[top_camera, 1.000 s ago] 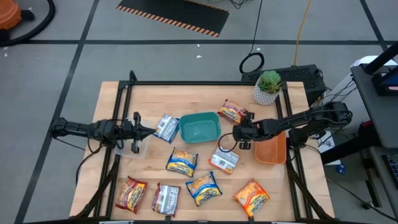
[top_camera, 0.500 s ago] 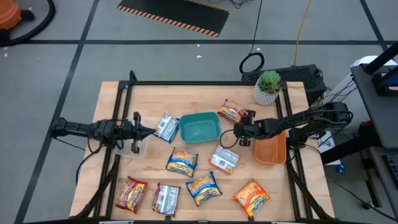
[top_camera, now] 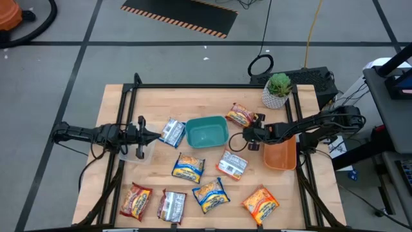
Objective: Sort Maruchan noodles
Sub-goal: Put the top red noodle pack into the transparent bin
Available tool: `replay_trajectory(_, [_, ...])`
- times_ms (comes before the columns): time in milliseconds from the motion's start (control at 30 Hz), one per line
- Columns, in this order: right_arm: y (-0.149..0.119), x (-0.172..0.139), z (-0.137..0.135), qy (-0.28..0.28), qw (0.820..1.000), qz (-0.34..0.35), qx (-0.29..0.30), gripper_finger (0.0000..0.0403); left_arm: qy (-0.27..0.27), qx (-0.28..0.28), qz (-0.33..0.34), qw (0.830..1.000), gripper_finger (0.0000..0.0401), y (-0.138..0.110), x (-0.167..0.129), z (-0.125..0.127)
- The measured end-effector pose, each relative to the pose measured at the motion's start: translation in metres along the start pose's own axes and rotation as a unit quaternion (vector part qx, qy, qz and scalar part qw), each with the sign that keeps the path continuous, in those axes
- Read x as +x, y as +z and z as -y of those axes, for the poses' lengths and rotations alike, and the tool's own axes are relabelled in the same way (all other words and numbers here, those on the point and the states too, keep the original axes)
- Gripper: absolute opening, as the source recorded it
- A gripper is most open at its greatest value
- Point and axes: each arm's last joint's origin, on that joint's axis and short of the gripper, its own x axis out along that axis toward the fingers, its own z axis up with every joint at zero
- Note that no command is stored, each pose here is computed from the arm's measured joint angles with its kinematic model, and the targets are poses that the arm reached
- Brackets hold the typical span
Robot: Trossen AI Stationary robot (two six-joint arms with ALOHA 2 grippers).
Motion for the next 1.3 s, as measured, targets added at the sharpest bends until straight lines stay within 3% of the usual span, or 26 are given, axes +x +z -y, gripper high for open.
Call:
replay_trajectory(267, [0.005,0.000,0.000,-0.002,1.000,0.025,0.004,0.0006,0.000,0.010,0.000,1.000,0.0005,0.000,0.000,0.000])
replay_trajectory(533, [0.011,-0.003,0.003,-0.022,0.999,0.039,-0.008,0.0002,0.000,0.012,0.000,1.000,0.0005,0.000,0.000,0.000])
replay_trajectory(767, [0.028,-0.022,0.012,-0.130,0.989,0.072,0.010,0.0001,0.000,0.005,0.000,1.000,0.0005,0.000,0.000,0.000])
replay_trajectory(967, [0.039,-0.039,0.021,-0.194,0.977,0.091,0.014,0.0000,-0.009,-0.043,-0.003,0.999,0.0005,0.000,0.000,0.002])
replay_trajectory(1300, [0.052,-0.053,0.030,-0.226,0.968,0.106,0.002,0.0000,-0.014,-0.066,-0.014,0.998,0.0005,-0.002,0.000,0.008])
